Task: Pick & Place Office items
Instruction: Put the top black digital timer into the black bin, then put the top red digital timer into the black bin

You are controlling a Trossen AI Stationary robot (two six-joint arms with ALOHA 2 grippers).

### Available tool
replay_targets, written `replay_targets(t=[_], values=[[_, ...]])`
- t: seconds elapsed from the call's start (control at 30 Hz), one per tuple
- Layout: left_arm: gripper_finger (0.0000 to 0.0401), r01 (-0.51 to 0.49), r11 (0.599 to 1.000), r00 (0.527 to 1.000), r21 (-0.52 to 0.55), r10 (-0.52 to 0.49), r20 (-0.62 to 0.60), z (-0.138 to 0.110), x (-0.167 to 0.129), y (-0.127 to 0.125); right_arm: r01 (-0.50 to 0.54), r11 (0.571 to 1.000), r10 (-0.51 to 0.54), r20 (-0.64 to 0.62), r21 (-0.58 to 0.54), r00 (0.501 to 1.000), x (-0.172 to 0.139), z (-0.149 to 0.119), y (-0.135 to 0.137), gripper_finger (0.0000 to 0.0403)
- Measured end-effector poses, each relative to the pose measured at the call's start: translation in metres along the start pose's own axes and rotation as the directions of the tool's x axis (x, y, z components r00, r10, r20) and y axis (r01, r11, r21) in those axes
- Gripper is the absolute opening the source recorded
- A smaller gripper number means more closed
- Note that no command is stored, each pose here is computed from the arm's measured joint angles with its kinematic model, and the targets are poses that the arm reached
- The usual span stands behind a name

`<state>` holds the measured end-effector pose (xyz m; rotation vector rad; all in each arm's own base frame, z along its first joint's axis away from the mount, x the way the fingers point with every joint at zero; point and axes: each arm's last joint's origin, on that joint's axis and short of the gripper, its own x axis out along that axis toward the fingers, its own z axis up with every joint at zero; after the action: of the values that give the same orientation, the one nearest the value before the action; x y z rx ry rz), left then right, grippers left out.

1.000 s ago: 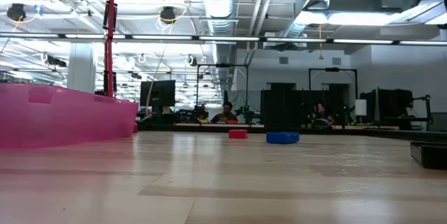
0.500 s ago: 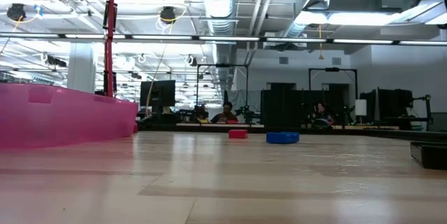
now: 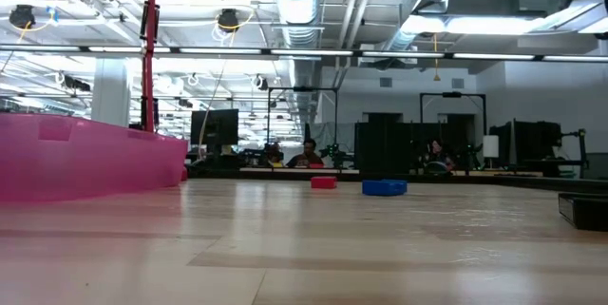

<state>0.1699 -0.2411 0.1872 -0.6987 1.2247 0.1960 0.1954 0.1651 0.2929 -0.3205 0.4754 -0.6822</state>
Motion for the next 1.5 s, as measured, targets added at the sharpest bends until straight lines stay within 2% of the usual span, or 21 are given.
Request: replay_targets(t=[0.2,0.47,0.6,0.73,0.8,0.9,0.97,1.07,1.13,1.2,1.33,1.4,1.47,1.5], values=[[0.0186,-0.040,0.999,0.998,0.007,0.039,0.042,0.001,0.000,0.004,-0.001,1.000,0.001,-0.002,0.000,1.000,0.000,0.000,0.000,0.0285],[0.0249,-0.047,0.999,0.998,0.009,0.046,0.043,0.001,0.000,0.005,-0.001,1.000,0.001,-0.002,0.000,1.000,0.000,0.000,0.000,0.0285],[0.0268,-0.033,0.998,0.997,0.055,0.029,0.072,0.003,-0.004,0.004,-0.001,1.000,0.001,-0.002,0.000,1.000,0.000,0.000,0.000,0.0285],[0.0269,0.003,0.985,0.974,0.172,-0.042,0.224,0.010,-0.025,0.002,-0.001,1.000,0.001,-0.002,-0.003,1.000,0.000,0.000,0.000,0.0285],[0.0266,-0.014,0.966,0.930,0.256,-0.081,0.359,0.017,-0.040,0.002,-0.001,1.000,0.001,-0.002,-0.004,1.000,0.000,0.000,0.000,0.0285],[0.0260,-0.117,0.928,0.848,0.354,-0.093,0.522,0.031,-0.056,0.004,-0.003,1.000,0.003,-0.002,-0.008,1.000,0.000,0.000,0.000,0.0285],[0.0255,-0.183,0.917,0.816,0.355,-0.059,0.575,0.048,-0.059,0.007,-0.004,1.000,0.004,-0.004,-0.009,1.000,0.000,0.000,0.000,0.0285],[0.0245,-0.240,0.938,0.777,0.249,0.033,0.628,0.091,-0.056,0.016,-0.009,1.000,0.009,-0.015,-0.009,1.000,0.000,-0.001,0.000,0.0285],[0.0237,-0.251,0.951,0.775,0.182,0.085,0.626,0.125,-0.050,0.024,-0.009,1.000,0.008,-0.015,-0.009,1.000,0.000,-0.001,0.000,0.0285],[0.0230,-0.259,0.950,0.784,0.174,0.102,0.613,0.158,-0.045,0.035,-0.005,1.000,0.005,-0.008,-0.012,1.000,0.000,0.000,0.000,0.0285],[0.0221,-0.156,0.972,0.783,0.178,0.011,0.622,0.226,-0.044,0.062,0.000,1.000,0.000,0.002,-0.015,1.000,0.000,0.000,0.000,0.0285],[0.0219,-0.103,0.980,0.759,0.169,-0.032,0.650,0.258,-0.046,0.080,-0.002,1.000,0.002,0.002,-0.019,1.000,-0.001,-0.001,0.000,0.0285],[0.0216,-0.070,0.992,0.725,0.101,-0.019,0.688,0.285,-0.048,0.104,-0.010,1.000,0.010,0.002,-0.021,1.000,-0.003,-0.001,0.000,0.0285],[0.0215,-0.059,0.997,0.723,0.059,0.002,0.690,0.298,-0.048,0.117,-0.014,1.000,0.014,0.004,-0.022,1.000,-0.004,-0.001,0.001,0.0285]])
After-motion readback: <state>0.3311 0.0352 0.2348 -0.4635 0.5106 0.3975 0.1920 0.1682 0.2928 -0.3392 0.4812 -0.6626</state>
